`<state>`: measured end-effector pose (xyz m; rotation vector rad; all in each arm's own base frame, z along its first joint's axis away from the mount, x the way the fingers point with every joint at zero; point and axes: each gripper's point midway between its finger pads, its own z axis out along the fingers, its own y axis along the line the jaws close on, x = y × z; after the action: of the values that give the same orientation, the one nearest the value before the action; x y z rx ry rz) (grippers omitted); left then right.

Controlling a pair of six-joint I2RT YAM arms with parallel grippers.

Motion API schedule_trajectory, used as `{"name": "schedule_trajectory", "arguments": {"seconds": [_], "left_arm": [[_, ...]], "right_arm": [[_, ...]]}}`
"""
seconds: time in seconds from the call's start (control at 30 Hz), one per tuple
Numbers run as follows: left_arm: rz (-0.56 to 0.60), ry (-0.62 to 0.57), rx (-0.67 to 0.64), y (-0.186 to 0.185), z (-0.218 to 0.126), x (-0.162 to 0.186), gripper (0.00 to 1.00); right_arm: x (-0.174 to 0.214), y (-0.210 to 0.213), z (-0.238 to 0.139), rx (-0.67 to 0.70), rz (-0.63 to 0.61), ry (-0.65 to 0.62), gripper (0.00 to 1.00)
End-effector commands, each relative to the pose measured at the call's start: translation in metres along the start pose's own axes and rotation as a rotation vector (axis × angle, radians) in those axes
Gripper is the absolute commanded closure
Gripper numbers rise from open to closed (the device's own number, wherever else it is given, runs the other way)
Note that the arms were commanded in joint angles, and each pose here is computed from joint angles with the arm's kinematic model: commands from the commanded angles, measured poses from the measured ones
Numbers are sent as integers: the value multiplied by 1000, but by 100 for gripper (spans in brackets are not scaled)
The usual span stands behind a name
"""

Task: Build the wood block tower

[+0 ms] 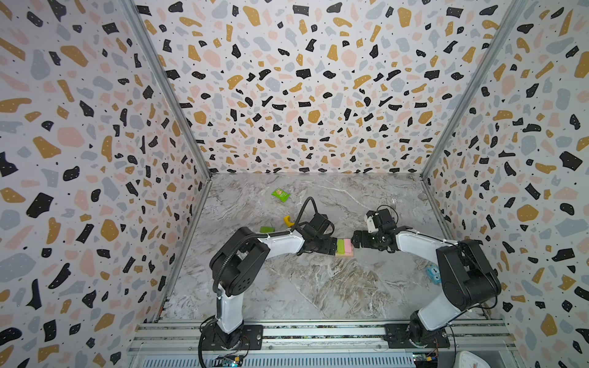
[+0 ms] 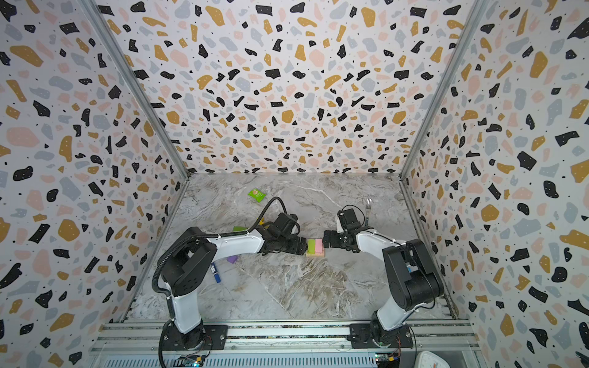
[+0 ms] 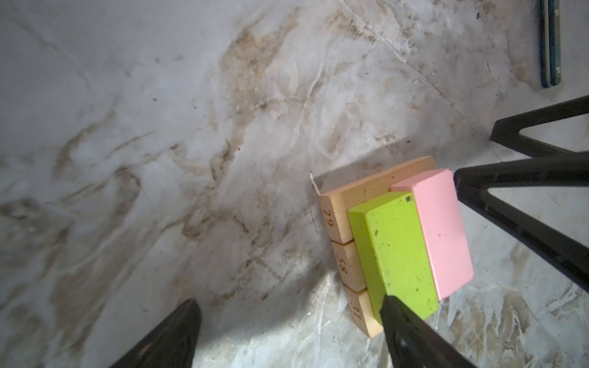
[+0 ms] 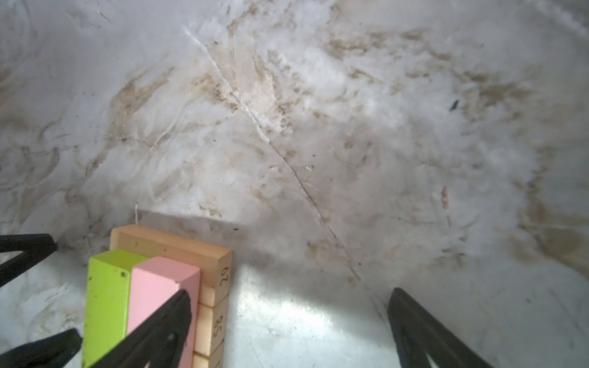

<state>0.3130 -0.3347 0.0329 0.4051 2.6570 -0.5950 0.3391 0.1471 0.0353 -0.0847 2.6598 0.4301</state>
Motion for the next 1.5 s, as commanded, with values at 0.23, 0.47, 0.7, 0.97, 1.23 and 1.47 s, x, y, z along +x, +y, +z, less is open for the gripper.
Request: {"name": "schedule_trajectory", "arguments": {"seconds": [0.23,0.47,0.7,0.97,1.23,1.47], "left_arm": [[-7,106,-23,4,8,27,9],[-3,102,-26,4,8,25,9],[1,103,-32,5,9,24,9],[8,98,-53,8,5,23,9],[9,69,-83,15,-2,10,9],[2,41,-95,25,-14,-5,9]], "right_arm": [[12,-2,5,16,11,54,3],[12,-3,5,22,11,54,3],[11,-3,4,24,11,50,3],[13,-5,4,32,13,52,3],[8,-4,1,33,15,40,3],[0,-7,-8,64,15,13,3]]}}
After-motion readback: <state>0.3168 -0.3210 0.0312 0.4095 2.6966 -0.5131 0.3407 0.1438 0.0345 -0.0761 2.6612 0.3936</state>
